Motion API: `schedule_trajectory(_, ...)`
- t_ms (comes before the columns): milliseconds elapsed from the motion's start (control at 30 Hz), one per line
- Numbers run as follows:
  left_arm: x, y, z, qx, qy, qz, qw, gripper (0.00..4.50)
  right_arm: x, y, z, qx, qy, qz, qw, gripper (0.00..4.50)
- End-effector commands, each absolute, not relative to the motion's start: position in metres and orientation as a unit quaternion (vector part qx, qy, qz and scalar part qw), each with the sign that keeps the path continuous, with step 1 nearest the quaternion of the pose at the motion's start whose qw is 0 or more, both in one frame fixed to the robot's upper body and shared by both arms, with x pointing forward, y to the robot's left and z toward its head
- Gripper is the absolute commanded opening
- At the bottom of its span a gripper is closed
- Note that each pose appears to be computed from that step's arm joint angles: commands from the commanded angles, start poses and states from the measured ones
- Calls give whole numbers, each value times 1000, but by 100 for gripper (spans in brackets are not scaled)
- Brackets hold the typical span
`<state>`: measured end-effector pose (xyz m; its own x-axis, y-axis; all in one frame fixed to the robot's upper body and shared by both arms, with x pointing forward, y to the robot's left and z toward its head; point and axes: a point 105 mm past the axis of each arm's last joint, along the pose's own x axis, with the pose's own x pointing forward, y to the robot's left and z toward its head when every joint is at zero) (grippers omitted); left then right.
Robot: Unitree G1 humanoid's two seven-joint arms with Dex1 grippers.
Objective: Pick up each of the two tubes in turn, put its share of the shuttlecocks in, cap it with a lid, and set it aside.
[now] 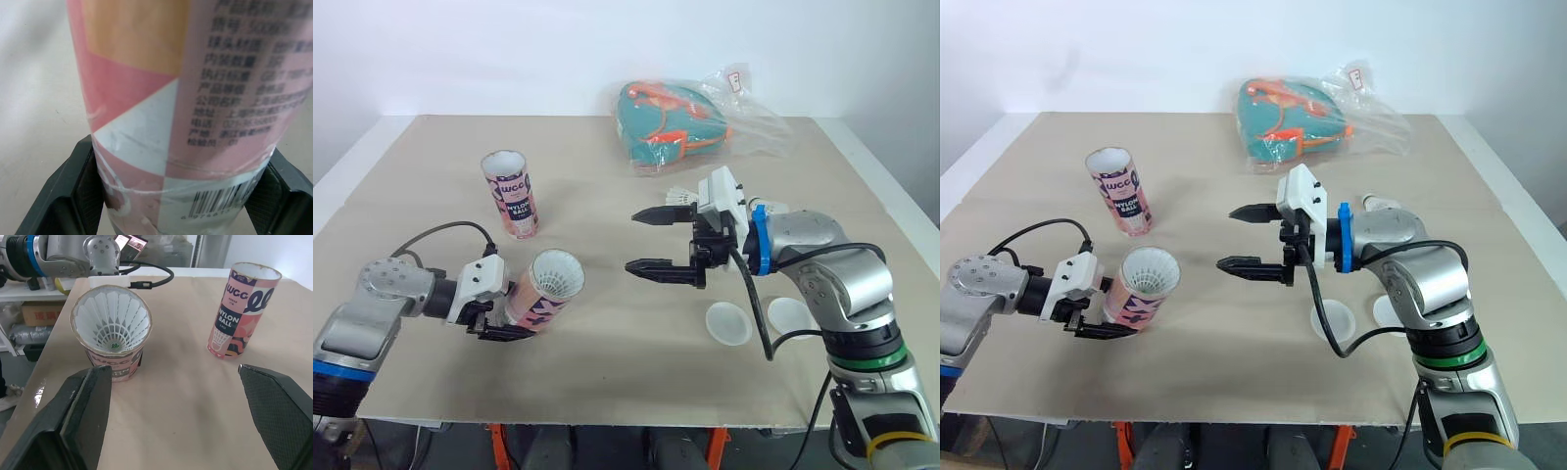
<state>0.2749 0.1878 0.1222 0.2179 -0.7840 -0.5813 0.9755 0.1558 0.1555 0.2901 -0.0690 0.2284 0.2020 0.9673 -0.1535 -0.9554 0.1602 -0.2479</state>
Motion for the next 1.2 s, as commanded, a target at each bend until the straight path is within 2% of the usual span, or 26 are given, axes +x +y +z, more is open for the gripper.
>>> schedule_trajectory(33, 269, 179, 107, 246, 202, -611, 725, 344, 285, -74, 239, -146, -41, 627, 764, 405)
schedule_trajectory(100, 268, 179, 107, 246, 202, -611, 725, 344, 280, -76, 239, -141, -40, 634, 759, 368)
schedule_trajectory(167, 268, 178, 106, 246, 202, -612, 724, 344, 275, -76, 239, -136, -40, 643, 753, 260)
schedule_trajectory(233, 269, 178, 106, 246, 205, -614, 722, 344, 272, -73, 239, -138, -37, 653, 744, 180)
schedule_trajectory(267, 269, 178, 105, 246, 206, -614, 721, 344, 271, -71, 238, -139, -36, 658, 739, 119)
schedule_trajectory(367, 271, 179, 104, 248, 208, -616, 718, 344, 272, -59, 231, -154, -15, 675, 721, 2)
schedule_trajectory(533, 274, 179, 105, 252, 208, -618, 715, 344, 281, -35, 223, -178, 16, 700, 691, 2)
schedule_trajectory(633, 277, 178, 108, 257, 204, -618, 714, 344, 293, -27, 215, -232, 81, 693, 678, 2)
schedule_trajectory(733, 281, 174, 117, 261, 191, -625, 710, 344, 286, -21, 231, -220, 74, 723, 650, 2)
schedule_trajectory(867, 285, 164, 133, 251, 171, -641, 705, 344, 286, -19, 232, -235, 76, 732, 635, 2)
schedule_trajectory(1100, 290, 164, 135, 266, 175, -644, 696, 344, 293, -14, 243, -241, 64, 732, 634, 2)
schedule_trajectory(1200, 290, 167, 130, 272, 185, -645, 689, 344, 293, -5, 238, -274, 71, 731, 621, 2)
